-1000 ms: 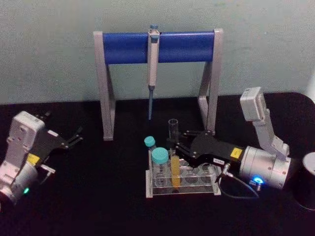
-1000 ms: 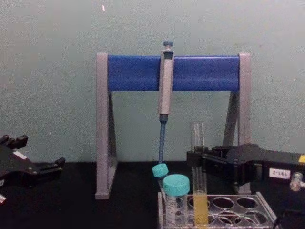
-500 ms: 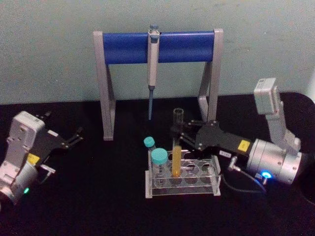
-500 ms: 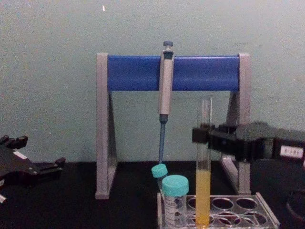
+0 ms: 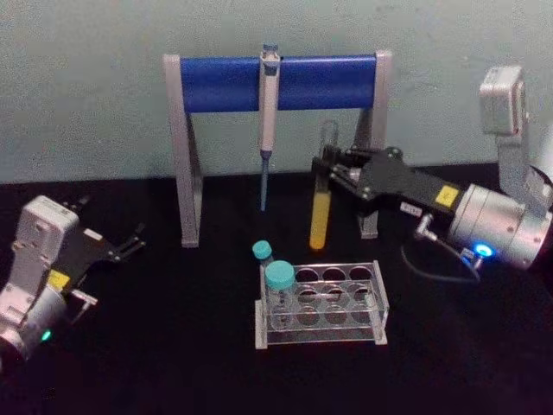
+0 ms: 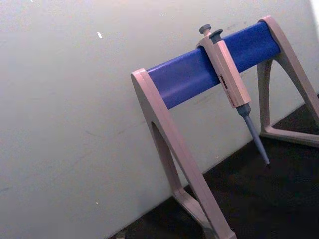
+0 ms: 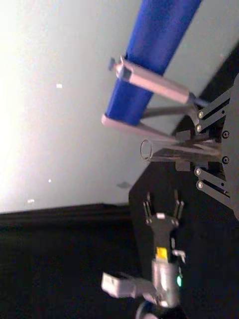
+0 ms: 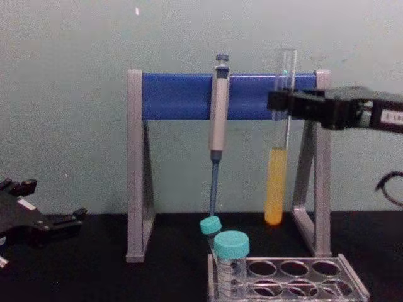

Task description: Pick up the test tube from the test tube rack, shake it, then place it back into the test tube rack.

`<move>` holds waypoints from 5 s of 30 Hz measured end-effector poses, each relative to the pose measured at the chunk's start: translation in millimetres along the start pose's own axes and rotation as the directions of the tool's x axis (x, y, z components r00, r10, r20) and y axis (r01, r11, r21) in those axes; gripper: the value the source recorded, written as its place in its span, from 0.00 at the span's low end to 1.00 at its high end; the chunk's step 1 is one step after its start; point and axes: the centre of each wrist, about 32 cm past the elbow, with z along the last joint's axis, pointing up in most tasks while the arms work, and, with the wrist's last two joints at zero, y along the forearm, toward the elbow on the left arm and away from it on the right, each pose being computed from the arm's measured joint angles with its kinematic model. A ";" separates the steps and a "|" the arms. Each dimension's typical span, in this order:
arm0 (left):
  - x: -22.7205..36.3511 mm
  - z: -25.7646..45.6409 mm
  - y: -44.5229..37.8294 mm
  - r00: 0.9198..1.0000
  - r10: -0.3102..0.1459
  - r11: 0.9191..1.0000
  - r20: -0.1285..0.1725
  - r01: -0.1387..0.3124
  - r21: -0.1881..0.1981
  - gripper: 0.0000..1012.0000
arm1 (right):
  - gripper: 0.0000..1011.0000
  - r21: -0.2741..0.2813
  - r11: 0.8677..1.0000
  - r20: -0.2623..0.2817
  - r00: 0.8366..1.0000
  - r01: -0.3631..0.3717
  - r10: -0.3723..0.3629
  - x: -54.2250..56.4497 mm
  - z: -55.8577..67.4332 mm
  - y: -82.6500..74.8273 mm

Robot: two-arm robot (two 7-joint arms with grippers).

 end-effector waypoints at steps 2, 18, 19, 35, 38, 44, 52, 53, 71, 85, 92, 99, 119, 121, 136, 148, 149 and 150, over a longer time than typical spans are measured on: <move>0.0 0.0 0.0 1.000 0.000 1.000 0.000 0.000 0.000 0.99 | 0.23 -0.001 1.000 0.001 1.000 0.021 -0.021 5.0 4.2 2.6; 0.0 0.0 0.0 1.000 0.000 1.000 0.000 0.000 0.000 0.99 | 0.23 -0.006 0.998 -0.006 0.998 0.070 -0.070 17.5 9.5 15.6; 0.0 0.0 0.0 1.000 0.000 1.000 0.000 0.000 0.000 0.99 | 0.23 -0.007 0.997 -0.004 0.997 0.072 -0.072 17.6 9.8 14.9; 0.0 0.0 0.0 1.000 0.000 1.000 0.000 0.000 0.000 0.99 | 0.23 -0.048 0.996 -0.025 0.997 0.077 -0.079 -3.4 7.4 -20.4; 0.0 0.0 0.0 1.000 0.000 1.000 0.000 0.000 0.000 0.99 | 0.23 -0.052 0.997 -0.040 0.998 0.049 -0.051 -8.4 4.8 -18.5; 0.0 0.0 0.0 1.000 0.000 1.000 0.000 0.000 0.000 0.99 | 0.23 -0.037 0.999 -0.060 0.998 -0.008 0.005 -12.6 0.6 -1.7; 0.0 0.0 0.0 1.000 0.000 1.000 0.000 0.000 0.000 0.99 | 0.23 -0.032 0.999 -0.048 0.999 0.011 -0.013 -2.6 -0.2 10.5; 0.0 0.0 0.0 1.000 0.000 1.000 0.000 0.000 0.000 0.99 | 0.23 -0.032 0.999 -0.046 0.999 0.015 -0.017 -1.6 -0.1 10.8; 0.0 0.0 0.0 1.000 0.000 1.000 0.000 0.000 0.000 0.99 | 0.23 -0.061 0.990 -0.018 0.992 0.125 -0.126 2.0 4.7 -23.2; 0.0 0.0 0.0 1.000 0.000 1.000 0.000 0.000 0.000 0.99 | 0.23 -0.065 0.998 -0.062 0.998 0.020 -0.024 -15.6 1.7 -16.6; 0.0 0.0 0.0 1.000 0.000 1.000 0.000 0.000 0.000 0.99 | 0.23 -0.049 0.999 -0.065 0.998 -0.001 -0.002 -8.7 -0.4 2.2; 0.0 0.0 0.0 1.000 0.000 1.000 0.000 0.000 0.000 0.99 | 0.23 -0.037 0.999 -0.052 0.998 0.019 -0.021 1.7 0.1 11.5; 0.0 0.0 0.0 1.000 0.000 1.000 0.000 0.000 0.000 0.99 | 0.23 -0.045 0.996 -0.039 0.996 0.083 -0.085 7.7 0.5 -0.8; 0.0 0.0 0.0 1.000 0.000 1.000 0.000 0.000 0.000 0.99 | 0.23 -0.046 0.995 -0.037 0.995 0.090 -0.092 7.9 0.7 -3.0; 0.0 0.0 0.0 1.000 0.000 1.000 0.000 0.000 0.000 0.99 | 0.23 -0.076 0.990 -0.050 0.991 0.120 -0.124 -6.2 0.5 -34.5; 0.0 0.0 0.0 1.000 0.000 1.000 0.000 0.000 0.000 0.99 | 0.23 -0.063 0.998 -0.089 0.996 0.007 -0.012 -18.8 -2.6 -15.0; 0.0 0.0 0.0 1.000 0.000 1.000 0.000 0.000 0.000 0.99 | 0.23 -0.061 0.998 -0.089 0.996 0.003 -0.009 -18.1 -2.8 -12.8; 0.0 0.0 0.0 1.000 0.000 1.000 0.000 0.000 0.000 0.99 | 0.23 -0.060 0.998 -0.090 0.996 0.001 -0.006 -17.1 -3.1 -10.6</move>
